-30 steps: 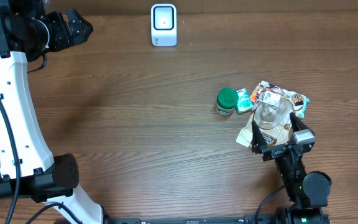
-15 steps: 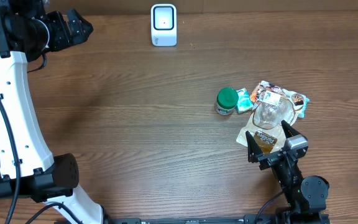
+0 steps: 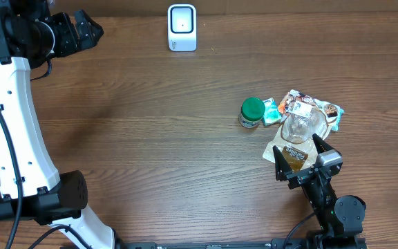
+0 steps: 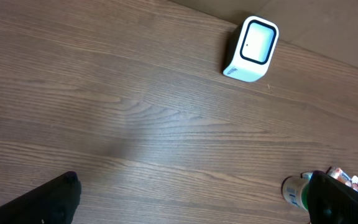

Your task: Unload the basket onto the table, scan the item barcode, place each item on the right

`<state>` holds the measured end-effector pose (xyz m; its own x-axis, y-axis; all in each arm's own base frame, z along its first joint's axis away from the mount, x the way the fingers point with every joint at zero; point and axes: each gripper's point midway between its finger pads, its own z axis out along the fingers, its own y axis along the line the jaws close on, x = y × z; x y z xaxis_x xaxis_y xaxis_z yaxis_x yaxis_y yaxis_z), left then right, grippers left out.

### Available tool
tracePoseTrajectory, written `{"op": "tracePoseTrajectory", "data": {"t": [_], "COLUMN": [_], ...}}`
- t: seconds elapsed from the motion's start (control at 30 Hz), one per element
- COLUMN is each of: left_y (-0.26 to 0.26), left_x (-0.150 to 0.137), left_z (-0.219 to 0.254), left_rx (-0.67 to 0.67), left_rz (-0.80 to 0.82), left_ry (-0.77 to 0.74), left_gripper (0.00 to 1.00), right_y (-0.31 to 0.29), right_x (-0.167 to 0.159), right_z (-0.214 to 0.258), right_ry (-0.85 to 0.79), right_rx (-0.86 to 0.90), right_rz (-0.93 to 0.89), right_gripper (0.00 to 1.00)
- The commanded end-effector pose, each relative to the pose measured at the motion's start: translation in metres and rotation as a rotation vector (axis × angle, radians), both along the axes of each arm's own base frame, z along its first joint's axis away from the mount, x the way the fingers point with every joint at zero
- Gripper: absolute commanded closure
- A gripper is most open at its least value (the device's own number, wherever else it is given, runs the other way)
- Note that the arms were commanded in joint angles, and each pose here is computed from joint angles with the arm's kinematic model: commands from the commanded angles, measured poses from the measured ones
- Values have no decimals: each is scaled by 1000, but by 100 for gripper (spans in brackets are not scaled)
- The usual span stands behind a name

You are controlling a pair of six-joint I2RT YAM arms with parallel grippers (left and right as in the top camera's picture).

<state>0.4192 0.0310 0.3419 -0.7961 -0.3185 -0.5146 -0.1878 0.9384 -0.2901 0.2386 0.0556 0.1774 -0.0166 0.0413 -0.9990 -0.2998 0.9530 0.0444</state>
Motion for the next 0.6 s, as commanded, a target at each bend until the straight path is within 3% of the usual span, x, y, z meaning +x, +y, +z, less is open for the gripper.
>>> {"op": "tracePoseTrajectory", "data": {"t": [0.0, 0.17, 0.27, 0.33, 0.57], "left_y": [-16, -51, -47, -45, -48], "left_x": [-19, -79, -108, -126, -138], "left_z": [22, 37, 38, 45, 35], "left_rx": [10, 24, 152, 196, 368], "left_rz": [-29, -116, -131, -115, -190], "left_ry": [-50, -82, -126, -260, -766], "left_gripper": [0, 0, 0, 0, 0], "right_y": [0, 0, 0, 0, 0], "right_x": [0, 0, 0, 0, 0], "right_z": [-2, -2, -2, -2, -2], "right_ry": [-3, -3, -3, -3, -3], "right_rx": [3, 3, 3, 3, 3], "right_rz": [0, 0, 0, 0, 0], "right_gripper": [0, 0, 0, 0, 0]}}
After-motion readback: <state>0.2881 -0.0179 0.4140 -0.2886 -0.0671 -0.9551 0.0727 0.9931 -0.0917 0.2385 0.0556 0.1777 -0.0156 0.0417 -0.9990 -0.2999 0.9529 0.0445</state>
